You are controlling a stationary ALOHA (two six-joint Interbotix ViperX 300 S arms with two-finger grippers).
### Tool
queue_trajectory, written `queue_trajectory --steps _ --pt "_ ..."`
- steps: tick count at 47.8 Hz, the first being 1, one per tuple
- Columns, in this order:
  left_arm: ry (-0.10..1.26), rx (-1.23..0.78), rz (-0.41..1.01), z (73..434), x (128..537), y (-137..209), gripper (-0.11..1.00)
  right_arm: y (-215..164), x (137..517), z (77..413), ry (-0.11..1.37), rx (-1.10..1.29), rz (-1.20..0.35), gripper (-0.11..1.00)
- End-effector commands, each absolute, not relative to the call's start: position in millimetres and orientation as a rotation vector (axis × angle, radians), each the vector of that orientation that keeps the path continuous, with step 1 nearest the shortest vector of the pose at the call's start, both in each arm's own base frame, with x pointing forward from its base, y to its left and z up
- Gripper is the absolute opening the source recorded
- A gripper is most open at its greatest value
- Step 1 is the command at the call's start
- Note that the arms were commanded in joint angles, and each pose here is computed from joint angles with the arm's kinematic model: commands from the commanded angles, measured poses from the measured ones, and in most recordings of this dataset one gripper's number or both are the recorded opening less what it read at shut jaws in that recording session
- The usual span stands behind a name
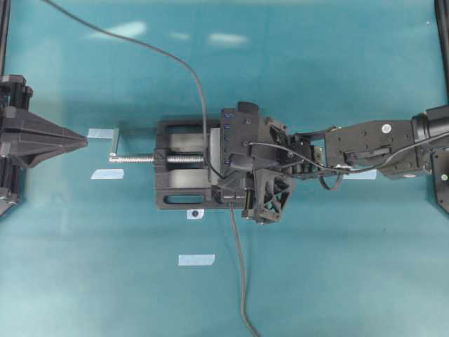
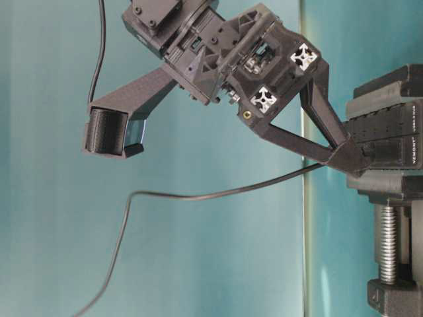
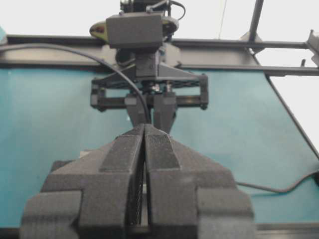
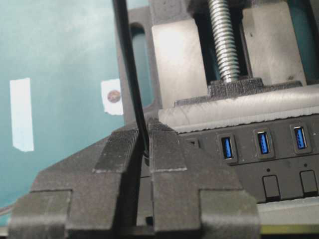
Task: Insert the USB into the front port of the fixed hub.
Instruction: 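Press the plug further into the front port with the right gripper, then open the right gripper and lift it away from the plug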
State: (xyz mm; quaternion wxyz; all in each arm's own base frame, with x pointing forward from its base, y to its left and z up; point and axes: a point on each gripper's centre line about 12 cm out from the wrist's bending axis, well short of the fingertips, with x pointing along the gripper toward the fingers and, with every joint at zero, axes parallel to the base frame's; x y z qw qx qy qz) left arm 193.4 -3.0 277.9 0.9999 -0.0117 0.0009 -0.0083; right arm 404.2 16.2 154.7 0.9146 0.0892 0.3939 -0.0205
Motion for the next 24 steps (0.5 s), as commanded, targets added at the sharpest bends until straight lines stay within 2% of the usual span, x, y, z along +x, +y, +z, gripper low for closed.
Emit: queue_trajectory --steps 1,24 --pt "-0.018 -0.023 -0.014 284.0 195.0 -2.5 0.0 22.5 402.7 156.0 0.815 0.192 -0.034 0.04" --pt "-0.02 -0.025 -0.016 284.6 195.1 -2.8 0.0 24.2 400.2 148.5 0.834 0.206 -0.039 0.04"
